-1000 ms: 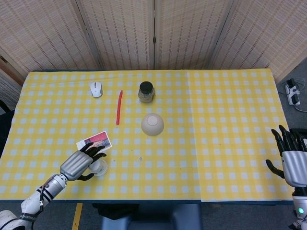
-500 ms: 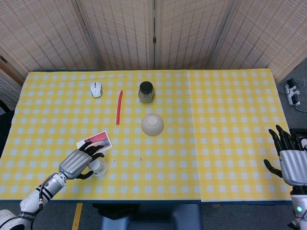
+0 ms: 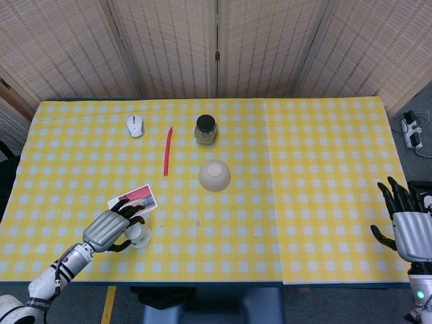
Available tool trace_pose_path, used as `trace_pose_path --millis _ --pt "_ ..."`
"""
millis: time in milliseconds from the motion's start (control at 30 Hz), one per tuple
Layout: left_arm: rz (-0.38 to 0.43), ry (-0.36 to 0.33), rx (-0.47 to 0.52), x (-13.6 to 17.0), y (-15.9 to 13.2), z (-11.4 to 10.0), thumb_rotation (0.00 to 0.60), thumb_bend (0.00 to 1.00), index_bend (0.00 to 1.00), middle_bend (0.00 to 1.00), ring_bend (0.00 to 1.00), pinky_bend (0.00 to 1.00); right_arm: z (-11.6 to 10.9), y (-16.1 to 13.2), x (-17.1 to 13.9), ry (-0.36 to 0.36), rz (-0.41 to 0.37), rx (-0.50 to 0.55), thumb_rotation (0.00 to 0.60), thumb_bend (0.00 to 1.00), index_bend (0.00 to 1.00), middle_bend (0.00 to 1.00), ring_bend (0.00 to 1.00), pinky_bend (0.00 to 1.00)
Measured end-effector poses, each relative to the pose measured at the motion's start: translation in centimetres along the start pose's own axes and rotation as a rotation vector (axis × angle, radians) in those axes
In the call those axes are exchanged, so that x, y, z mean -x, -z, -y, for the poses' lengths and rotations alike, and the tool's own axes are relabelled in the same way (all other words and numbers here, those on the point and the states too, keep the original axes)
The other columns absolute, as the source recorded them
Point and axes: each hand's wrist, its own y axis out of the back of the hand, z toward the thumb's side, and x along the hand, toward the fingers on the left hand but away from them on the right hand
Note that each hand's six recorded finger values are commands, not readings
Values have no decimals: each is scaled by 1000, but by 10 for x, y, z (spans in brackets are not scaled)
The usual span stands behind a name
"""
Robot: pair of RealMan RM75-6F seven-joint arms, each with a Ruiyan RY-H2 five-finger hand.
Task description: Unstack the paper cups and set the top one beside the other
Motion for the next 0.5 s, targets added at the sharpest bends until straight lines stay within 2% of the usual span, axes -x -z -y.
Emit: trace_pose_path --millis 500 --pt "5 -42 -4 5 -1 -9 600 411 400 175 213 61 0 0 0 2 1 3 600 294 0 0 92 0"
